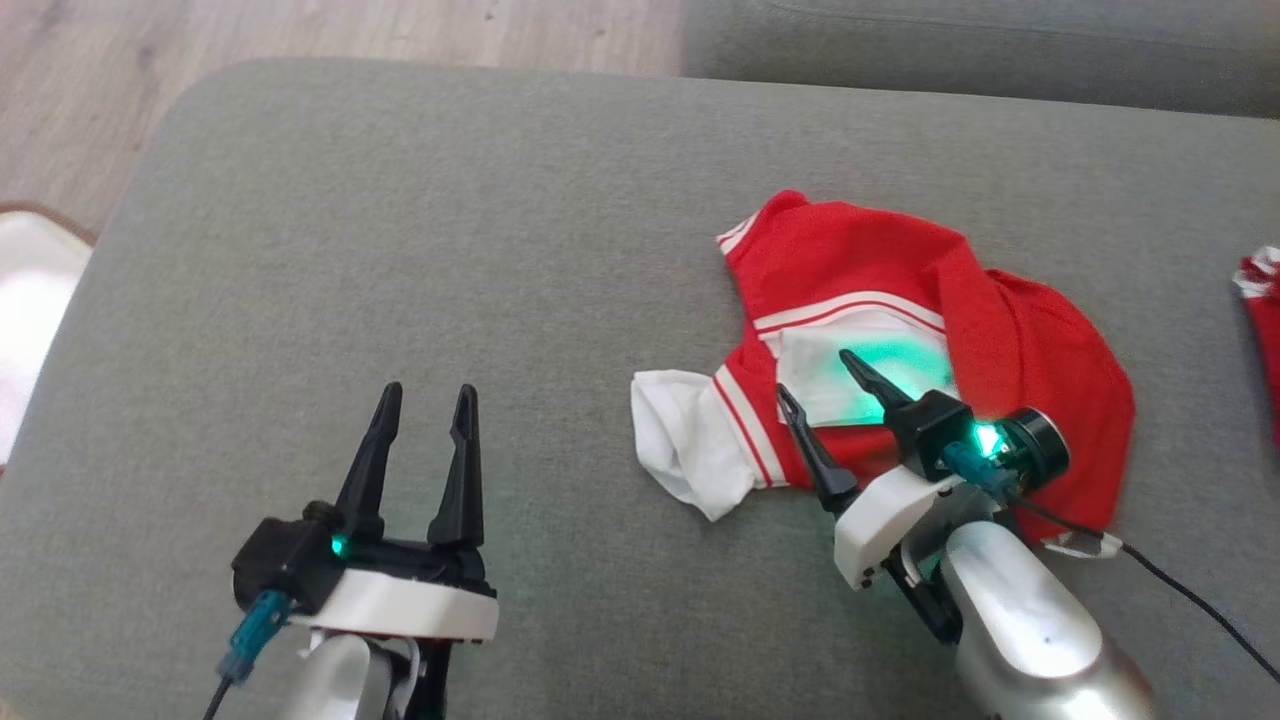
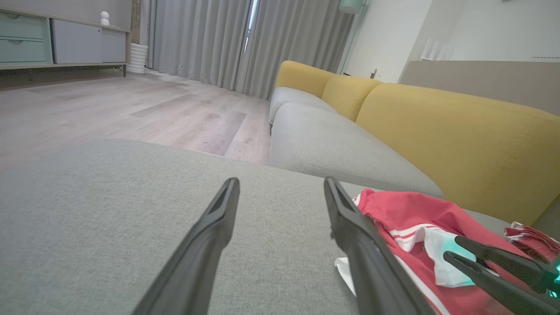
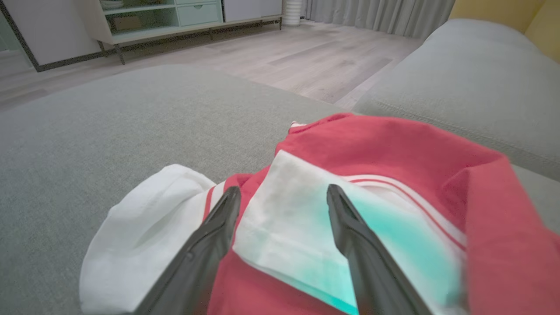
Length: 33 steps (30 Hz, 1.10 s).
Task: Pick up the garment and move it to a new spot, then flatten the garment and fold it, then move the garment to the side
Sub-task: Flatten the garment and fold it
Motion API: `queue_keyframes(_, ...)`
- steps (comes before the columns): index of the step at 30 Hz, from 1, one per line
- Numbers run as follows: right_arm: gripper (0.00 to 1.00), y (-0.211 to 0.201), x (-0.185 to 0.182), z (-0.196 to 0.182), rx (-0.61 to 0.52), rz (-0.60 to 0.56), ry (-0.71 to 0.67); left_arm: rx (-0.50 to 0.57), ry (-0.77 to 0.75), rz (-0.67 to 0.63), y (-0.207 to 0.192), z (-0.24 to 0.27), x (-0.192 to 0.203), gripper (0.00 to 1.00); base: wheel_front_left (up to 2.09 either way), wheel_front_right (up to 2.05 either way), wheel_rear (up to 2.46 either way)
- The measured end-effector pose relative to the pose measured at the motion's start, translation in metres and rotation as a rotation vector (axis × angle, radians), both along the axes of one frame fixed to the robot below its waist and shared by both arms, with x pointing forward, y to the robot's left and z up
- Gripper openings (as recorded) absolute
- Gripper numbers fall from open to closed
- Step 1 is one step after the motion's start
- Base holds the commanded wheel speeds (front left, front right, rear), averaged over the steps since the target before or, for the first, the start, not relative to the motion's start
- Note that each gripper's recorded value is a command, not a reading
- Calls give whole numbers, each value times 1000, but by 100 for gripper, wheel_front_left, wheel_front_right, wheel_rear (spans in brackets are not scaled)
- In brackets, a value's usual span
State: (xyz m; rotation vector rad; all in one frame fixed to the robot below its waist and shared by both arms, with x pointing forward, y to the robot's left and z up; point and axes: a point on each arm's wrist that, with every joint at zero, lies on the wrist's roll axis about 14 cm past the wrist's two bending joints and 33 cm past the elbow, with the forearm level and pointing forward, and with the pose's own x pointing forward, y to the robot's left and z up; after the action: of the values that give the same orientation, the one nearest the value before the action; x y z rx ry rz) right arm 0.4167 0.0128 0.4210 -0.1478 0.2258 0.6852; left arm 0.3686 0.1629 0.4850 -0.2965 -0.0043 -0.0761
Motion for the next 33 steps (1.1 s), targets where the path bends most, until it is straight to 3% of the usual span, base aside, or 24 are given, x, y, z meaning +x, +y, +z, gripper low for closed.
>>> queue_keyframes(10, 100, -2, -6, -35, -66, 16, 104, -3, 7, 28, 9, -2, -1, 100, 0, 0, 0)
queue_keyframes(11, 92, -4, -6, -37, -67, 11, 111, -3, 8, 26, 8, -2, -1, 100, 0, 0, 0)
queue_keyframes(12, 34, -4, -6, -37, -67, 11, 111, -3, 8, 26, 8, -2, -1, 100, 0, 0, 0)
queue_keyframes(13, 0, -6, -4, -37, -62, 2, 112, -4, 9, 22, 7, -2, 0, 100, 0, 0, 0)
queue_keyframes(24, 0, -12, 20, 5, 8, -47, -17, -5, -13, -5, -1, 5, 4, 100, 0, 0, 0)
queue_keyframes(30, 0, -3, 41, 80, 96, -38, -236, -7, -35, -12, -4, 12, 3, 100, 0, 0, 0)
queue_keyframes(33, 0, -3, 73, 134, 84, -22, -398, -14, -31, -5, -1, 11, 3, 100, 0, 0, 0)
